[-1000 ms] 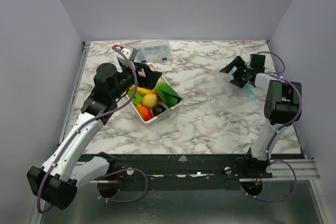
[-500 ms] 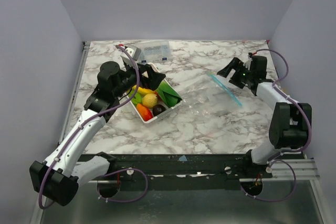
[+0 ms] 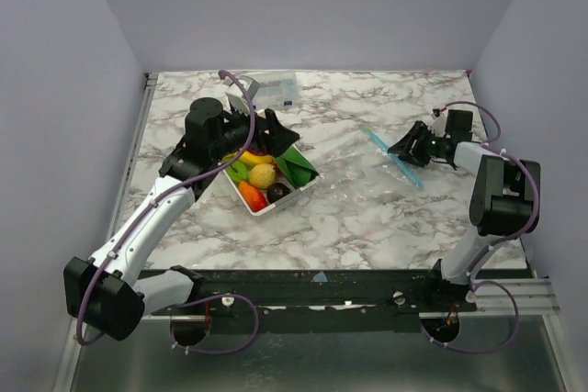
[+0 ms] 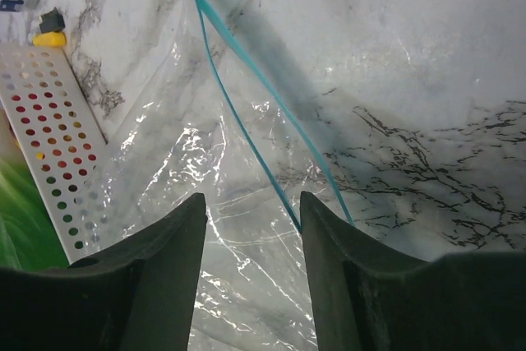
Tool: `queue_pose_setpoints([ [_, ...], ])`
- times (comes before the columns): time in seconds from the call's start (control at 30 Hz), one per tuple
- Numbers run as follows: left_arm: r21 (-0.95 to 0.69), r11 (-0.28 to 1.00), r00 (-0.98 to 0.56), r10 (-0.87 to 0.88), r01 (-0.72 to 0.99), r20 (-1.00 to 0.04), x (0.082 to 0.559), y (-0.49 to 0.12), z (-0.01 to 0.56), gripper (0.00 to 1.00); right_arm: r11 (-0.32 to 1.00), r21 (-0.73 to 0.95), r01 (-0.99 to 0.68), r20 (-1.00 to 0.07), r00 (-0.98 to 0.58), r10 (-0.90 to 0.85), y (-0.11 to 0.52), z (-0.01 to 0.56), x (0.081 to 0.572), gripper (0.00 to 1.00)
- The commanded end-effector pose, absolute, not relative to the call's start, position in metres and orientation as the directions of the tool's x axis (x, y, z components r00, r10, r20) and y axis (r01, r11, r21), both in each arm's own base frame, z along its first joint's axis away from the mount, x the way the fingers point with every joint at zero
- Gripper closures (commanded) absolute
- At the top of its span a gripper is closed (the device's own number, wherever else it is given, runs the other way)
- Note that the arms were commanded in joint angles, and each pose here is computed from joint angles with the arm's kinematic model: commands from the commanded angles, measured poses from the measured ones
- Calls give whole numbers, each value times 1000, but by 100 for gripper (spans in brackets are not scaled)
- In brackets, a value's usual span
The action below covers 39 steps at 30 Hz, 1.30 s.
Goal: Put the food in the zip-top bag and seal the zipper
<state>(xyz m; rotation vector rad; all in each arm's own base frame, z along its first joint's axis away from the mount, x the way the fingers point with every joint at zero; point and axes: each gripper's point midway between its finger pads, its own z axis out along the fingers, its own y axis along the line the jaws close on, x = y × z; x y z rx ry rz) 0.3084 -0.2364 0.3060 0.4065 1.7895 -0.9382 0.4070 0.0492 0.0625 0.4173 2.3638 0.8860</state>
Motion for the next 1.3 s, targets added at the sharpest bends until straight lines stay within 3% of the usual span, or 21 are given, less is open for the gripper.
queue_pose_setpoints([
  [0.0,-432,600,-445,-139,673,-885,303,-244,312,2,707,707,0,-417,-807,417,59,73,407,49],
  [0.33,-473,556,-493,-126,683,-861,299,-252,310,5,648,761,-32,-387,-824,414,72,69,400,53],
  [0.63,-487,541,-505,-128,686,-853,298,-255,310,5,698,716,-32,-441,-795,416,63,64,399,52],
  [0.83,-493,538,-511,-129,684,-850,297,-255,309,6,711,702,-23,-459,-779,428,61,71,395,72],
  [1.13,-550,497,-559,-149,671,-816,293,-263,308,6,755,654,-49,-576,-680,455,53,137,387,99],
  [1.27,-572,497,-582,-156,652,-798,295,-264,304,6,806,592,-25,-640,-623,451,39,172,388,100],
])
